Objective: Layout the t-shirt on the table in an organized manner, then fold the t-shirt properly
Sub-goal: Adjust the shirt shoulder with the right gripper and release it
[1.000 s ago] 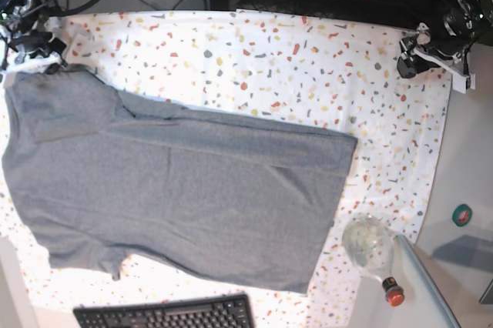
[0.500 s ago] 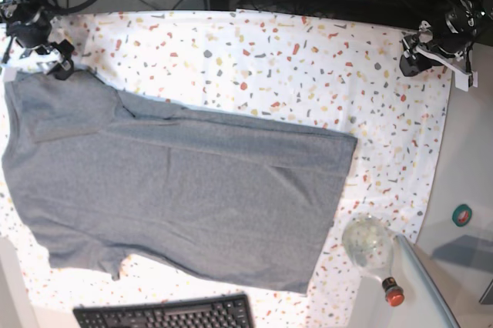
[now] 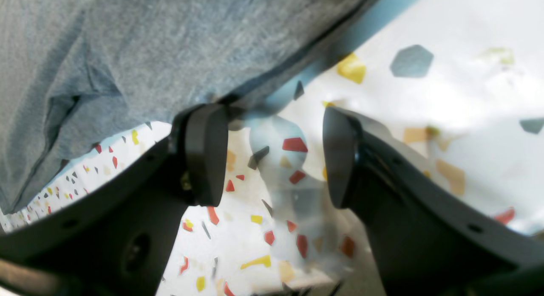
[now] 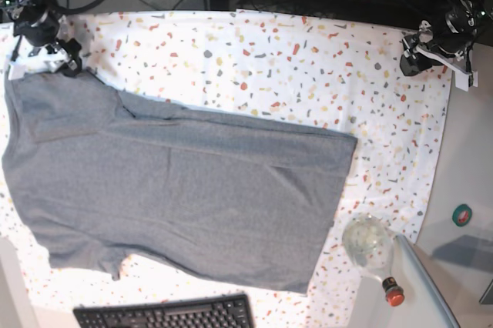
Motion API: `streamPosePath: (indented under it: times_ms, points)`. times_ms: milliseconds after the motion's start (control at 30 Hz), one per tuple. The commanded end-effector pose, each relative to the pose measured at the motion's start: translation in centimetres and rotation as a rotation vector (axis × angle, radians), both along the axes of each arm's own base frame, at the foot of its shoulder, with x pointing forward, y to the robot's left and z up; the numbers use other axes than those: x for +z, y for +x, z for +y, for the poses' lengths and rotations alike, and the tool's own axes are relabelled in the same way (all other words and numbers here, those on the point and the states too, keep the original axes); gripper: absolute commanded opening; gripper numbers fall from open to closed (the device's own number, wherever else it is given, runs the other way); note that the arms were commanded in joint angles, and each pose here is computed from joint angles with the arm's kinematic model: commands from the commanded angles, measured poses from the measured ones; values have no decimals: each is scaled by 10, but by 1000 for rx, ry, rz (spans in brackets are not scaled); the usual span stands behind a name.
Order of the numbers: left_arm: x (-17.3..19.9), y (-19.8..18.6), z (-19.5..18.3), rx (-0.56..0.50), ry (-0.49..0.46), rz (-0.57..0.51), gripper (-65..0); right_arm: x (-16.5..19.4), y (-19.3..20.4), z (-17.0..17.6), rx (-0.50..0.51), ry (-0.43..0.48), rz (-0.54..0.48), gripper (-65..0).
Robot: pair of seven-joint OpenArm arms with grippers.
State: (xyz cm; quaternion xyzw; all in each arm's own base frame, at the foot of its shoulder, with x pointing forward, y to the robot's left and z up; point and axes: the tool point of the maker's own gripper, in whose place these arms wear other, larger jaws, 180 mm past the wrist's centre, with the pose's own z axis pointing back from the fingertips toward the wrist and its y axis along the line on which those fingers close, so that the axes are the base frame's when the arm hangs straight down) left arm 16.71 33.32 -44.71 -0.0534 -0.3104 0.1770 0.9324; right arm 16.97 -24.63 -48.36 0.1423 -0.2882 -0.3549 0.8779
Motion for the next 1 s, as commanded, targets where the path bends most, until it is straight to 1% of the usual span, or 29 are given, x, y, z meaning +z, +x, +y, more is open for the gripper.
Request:
streamPosePath:
  times_ms: [0,200,567,733,967]
  points:
    - [12,7,10,-3,31,-39,-188,10,10,-6,-2,-16,-45,-315]
    - [12,6,10,-3,30,-37,-188,17,17,-3,-26,27,-100,-314]
    - [12,6,10,-2,31,-37,-188,19,17,-3,-26,29,-105,-315]
    - [12,6,10,-2,31,-37,-188,22,18,-1,-43,57,-136,-315]
    - [12,6,10,-2,31,-37,-188,23,25,0,-46,63,-148,-315]
